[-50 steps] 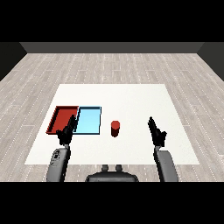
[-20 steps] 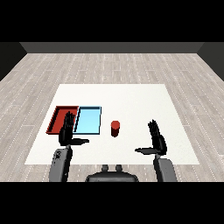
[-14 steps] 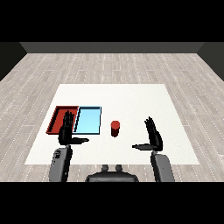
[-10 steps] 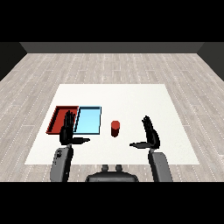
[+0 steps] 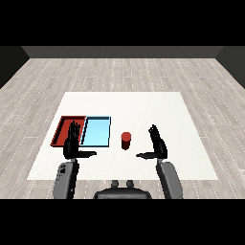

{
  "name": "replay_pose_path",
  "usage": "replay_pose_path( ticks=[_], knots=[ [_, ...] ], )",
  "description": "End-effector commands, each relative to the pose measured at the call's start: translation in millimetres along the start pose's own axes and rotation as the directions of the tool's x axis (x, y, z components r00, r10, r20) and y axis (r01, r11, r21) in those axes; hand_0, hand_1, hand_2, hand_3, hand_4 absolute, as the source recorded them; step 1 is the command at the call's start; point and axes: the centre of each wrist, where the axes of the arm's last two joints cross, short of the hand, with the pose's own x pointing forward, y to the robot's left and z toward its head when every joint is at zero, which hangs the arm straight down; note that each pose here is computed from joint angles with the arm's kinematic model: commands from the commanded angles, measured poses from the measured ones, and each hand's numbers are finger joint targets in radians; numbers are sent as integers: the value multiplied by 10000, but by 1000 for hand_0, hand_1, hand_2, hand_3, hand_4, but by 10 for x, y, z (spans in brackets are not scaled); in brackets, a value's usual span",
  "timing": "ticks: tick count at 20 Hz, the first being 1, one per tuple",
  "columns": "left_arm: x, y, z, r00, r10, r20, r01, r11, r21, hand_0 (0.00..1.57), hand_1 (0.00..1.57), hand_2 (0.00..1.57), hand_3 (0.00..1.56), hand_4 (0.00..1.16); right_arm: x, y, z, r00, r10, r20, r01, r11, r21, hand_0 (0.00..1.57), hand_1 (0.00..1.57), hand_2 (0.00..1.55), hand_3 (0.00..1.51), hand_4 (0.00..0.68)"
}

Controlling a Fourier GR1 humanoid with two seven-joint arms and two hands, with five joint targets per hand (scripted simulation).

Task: Pick the red can and put it in the red box

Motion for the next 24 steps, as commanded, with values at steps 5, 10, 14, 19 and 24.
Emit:
replay_pose_path(
  ticks=[5, 10, 14, 19, 24],
  knots=[
    [-79, 48, 61, 10000, -78, -34, 78, 9999, 120, 0, 0, 0, 0, 0, -276, 72, -183, 9965, -691, -479, 676, 9972, -323, 0, 0, 0, 0, 0],
    [13, 43, -108, 10000, -84, -17, 84, 9999, 98, 0, 0, 0, 0, 0, -373, 296, -231, 9954, -801, -532, 799, 9968, -56, 0, 0, 0, 0, 0],
    [-11, 23, 108, 10000, -44, 21, 44, 9998, 170, 0, 0, 0, 0, 0, -663, 483, -42, 9931, -974, -660, 964, 9952, -189, 0, 0, 0, 0, 0],
    [95, -3, -95, 9999, 142, 91, -142, 9999, 42, 0, 0, 0, 0, 0, -592, 592, -227, 9877, -1269, -911, 1256, 9919, -199, 0, 0, 0, 0, 0],
    [140, -29, 136, 9998, 146, -95, -146, 9999, -26, 0, 0, 0, 0, 0, -684, 614, -155, 9838, -1529, -931, 1520, 9882, -174, 0, 0, 0, 0, 0]
  ],
)
